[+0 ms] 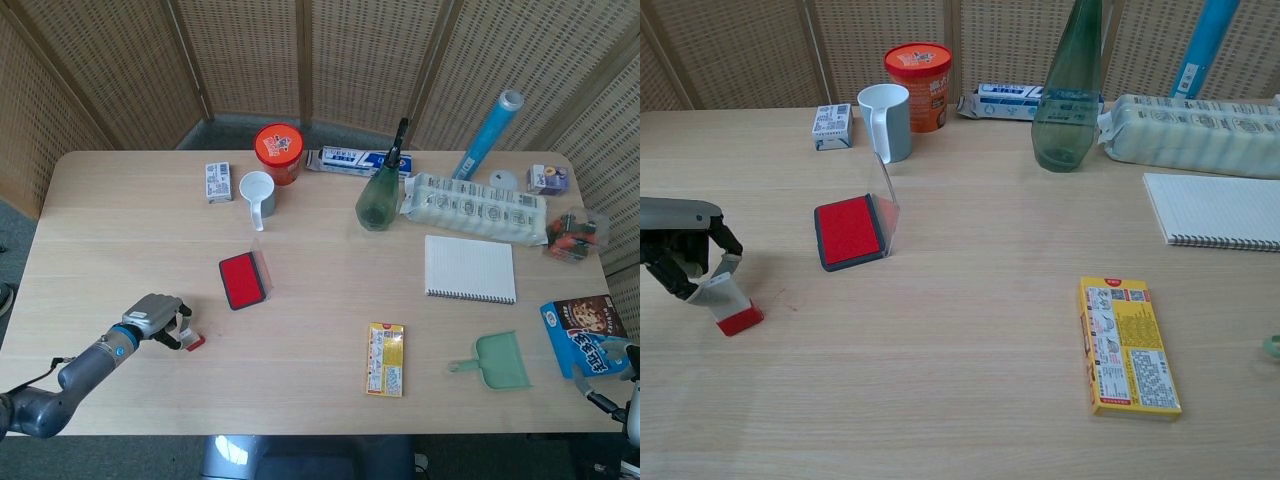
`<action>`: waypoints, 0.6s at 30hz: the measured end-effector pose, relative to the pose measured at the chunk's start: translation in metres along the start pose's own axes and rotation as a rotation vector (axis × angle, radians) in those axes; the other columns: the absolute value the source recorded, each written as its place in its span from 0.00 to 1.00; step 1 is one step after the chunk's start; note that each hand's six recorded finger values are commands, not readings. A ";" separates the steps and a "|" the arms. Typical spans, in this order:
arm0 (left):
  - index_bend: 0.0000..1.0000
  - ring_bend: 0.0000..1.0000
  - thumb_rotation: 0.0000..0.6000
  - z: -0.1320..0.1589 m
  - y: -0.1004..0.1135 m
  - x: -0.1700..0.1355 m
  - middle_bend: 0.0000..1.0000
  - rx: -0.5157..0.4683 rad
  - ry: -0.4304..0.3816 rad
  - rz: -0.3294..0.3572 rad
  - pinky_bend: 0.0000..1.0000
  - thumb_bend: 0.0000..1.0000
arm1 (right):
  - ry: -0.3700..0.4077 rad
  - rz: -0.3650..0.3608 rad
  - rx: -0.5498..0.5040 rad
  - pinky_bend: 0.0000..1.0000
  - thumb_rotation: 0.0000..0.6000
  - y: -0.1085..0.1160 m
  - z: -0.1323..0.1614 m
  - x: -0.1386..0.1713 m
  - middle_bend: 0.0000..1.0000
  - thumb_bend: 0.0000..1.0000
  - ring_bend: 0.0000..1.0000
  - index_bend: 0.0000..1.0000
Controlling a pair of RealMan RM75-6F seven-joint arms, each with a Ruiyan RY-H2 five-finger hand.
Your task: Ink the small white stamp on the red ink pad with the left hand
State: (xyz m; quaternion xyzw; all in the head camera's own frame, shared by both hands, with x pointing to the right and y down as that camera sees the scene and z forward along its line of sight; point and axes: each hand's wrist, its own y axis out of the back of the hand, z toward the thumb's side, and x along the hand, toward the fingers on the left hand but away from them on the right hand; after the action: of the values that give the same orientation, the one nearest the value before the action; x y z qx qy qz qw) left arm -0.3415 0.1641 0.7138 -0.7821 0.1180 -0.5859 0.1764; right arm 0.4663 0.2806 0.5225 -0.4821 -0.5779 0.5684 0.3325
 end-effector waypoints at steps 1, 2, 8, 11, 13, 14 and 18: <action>0.55 1.00 0.90 0.000 0.000 0.000 1.00 0.001 0.000 -0.001 1.00 0.28 | 0.000 0.000 0.000 0.54 0.57 0.000 0.000 0.000 0.51 0.28 0.62 0.42; 0.54 1.00 0.90 -0.001 0.000 0.000 1.00 0.000 0.001 -0.001 1.00 0.28 | 0.000 0.000 -0.001 0.54 0.57 0.000 0.000 0.000 0.51 0.28 0.62 0.42; 0.52 1.00 0.90 -0.001 0.002 -0.001 1.00 0.001 0.001 -0.001 1.00 0.27 | 0.000 0.000 -0.002 0.54 0.57 0.000 0.000 0.000 0.51 0.28 0.63 0.42; 0.52 1.00 0.90 0.001 0.004 -0.001 1.00 0.007 -0.006 0.004 1.00 0.27 | 0.000 0.001 -0.004 0.54 0.57 0.000 0.000 0.000 0.52 0.28 0.63 0.42; 0.52 1.00 0.90 0.003 0.005 -0.001 1.00 0.013 -0.010 0.006 1.00 0.26 | 0.000 0.001 -0.005 0.54 0.57 0.000 0.000 0.001 0.52 0.28 0.63 0.42; 0.51 1.00 0.90 0.003 0.006 -0.001 1.00 0.015 -0.012 0.007 1.00 0.26 | 0.000 0.001 -0.006 0.54 0.57 0.000 0.000 0.001 0.52 0.28 0.63 0.42; 0.50 1.00 0.90 0.008 0.009 0.000 1.00 0.021 -0.022 0.011 1.00 0.26 | -0.003 0.000 -0.006 0.54 0.57 0.001 -0.001 0.001 0.52 0.28 0.63 0.42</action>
State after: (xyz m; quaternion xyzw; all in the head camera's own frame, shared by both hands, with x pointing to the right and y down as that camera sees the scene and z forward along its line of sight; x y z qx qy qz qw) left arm -0.3342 0.1575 0.7081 -0.7859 0.1143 -0.5775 0.1892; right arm 0.4672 0.2823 0.5215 -0.4823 -0.5802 0.5672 0.3301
